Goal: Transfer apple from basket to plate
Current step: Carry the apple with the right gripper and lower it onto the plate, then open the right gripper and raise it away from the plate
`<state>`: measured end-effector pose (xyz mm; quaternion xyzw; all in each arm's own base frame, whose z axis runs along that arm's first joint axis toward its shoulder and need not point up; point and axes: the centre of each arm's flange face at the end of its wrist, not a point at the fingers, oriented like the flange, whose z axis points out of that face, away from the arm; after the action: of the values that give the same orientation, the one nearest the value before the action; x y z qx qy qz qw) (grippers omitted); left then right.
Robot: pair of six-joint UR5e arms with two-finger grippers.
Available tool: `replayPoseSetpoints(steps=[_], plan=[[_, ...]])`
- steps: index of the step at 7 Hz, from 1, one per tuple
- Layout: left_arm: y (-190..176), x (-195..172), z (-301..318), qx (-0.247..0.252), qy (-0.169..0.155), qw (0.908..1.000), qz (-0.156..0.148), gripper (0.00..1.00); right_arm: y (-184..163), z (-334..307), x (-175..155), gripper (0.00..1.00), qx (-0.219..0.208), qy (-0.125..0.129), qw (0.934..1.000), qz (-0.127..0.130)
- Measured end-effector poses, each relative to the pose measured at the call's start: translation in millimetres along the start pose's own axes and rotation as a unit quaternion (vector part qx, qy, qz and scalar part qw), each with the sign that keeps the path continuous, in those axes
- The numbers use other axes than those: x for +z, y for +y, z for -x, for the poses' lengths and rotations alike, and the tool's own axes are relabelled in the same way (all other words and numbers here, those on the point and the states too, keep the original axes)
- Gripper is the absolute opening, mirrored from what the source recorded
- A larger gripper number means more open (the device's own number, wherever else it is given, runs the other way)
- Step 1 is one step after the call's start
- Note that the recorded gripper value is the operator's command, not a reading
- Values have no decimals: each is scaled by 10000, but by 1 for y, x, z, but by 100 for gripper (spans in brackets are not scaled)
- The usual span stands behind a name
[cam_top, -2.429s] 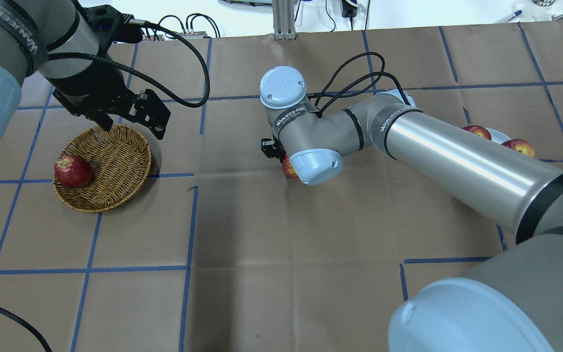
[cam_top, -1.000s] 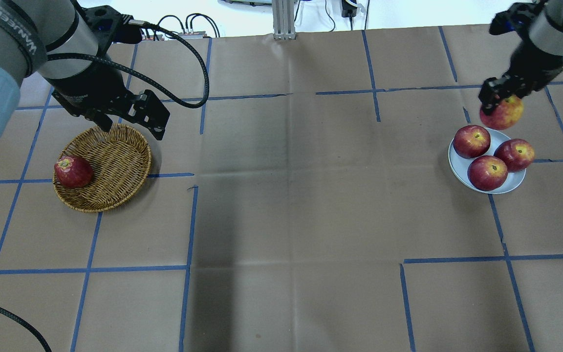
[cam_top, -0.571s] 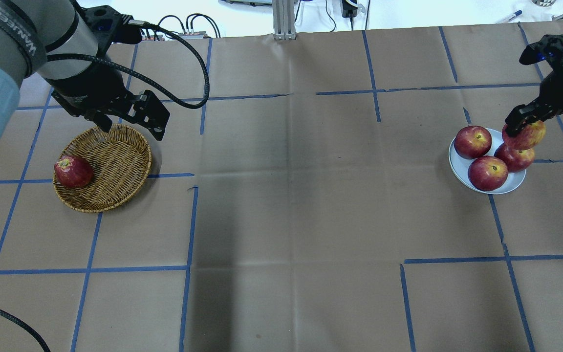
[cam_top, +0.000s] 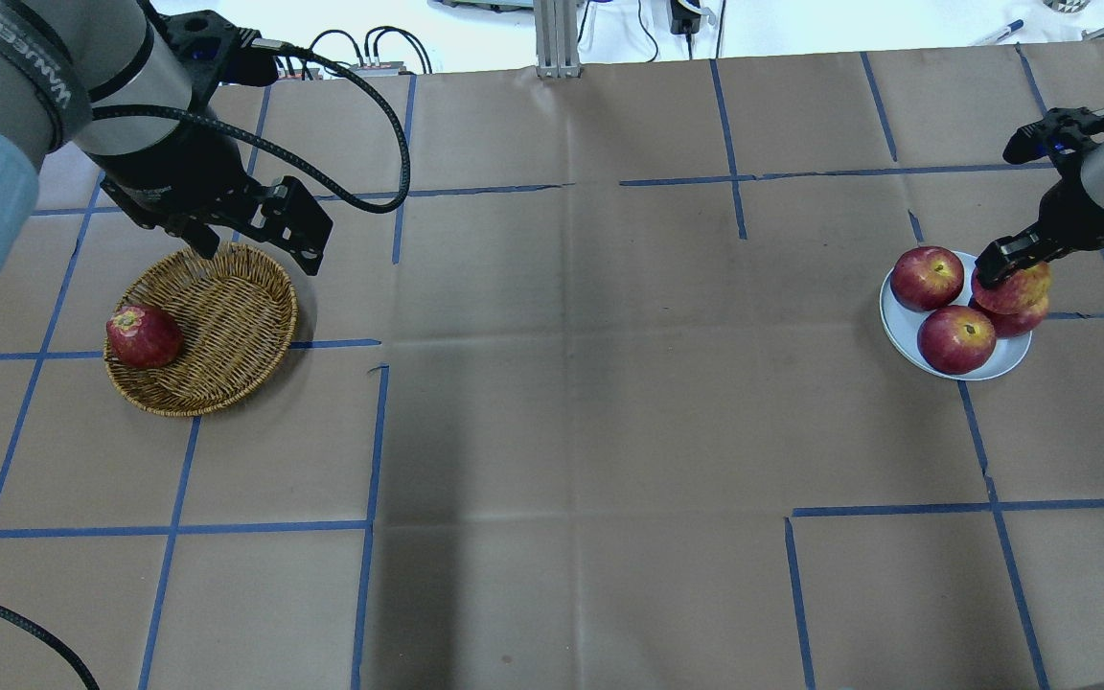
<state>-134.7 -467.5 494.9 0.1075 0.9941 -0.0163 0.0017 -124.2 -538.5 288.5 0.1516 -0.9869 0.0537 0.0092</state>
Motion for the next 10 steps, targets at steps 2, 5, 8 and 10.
replayPoseSetpoints(steps=[2, 5, 8, 10], plan=[[0, 0, 0, -7, 4, 10000, -1, 99, -2, -1, 10, 73, 23, -66, 10000, -19], [0, -1, 0, -15, -8, 10000, -8, 99, -3, -2, 8, 100, 17, -47, 10000, -41], [1, -1, 0, -14, -23, 10000, -4, 99, -14, -2, -30, 100, -22, 87, 9998, -154], [1, -1, 0, -9, -26, 10000, -3, 99, -21, 19, -80, 100, 183, -68, 9998, 18]])
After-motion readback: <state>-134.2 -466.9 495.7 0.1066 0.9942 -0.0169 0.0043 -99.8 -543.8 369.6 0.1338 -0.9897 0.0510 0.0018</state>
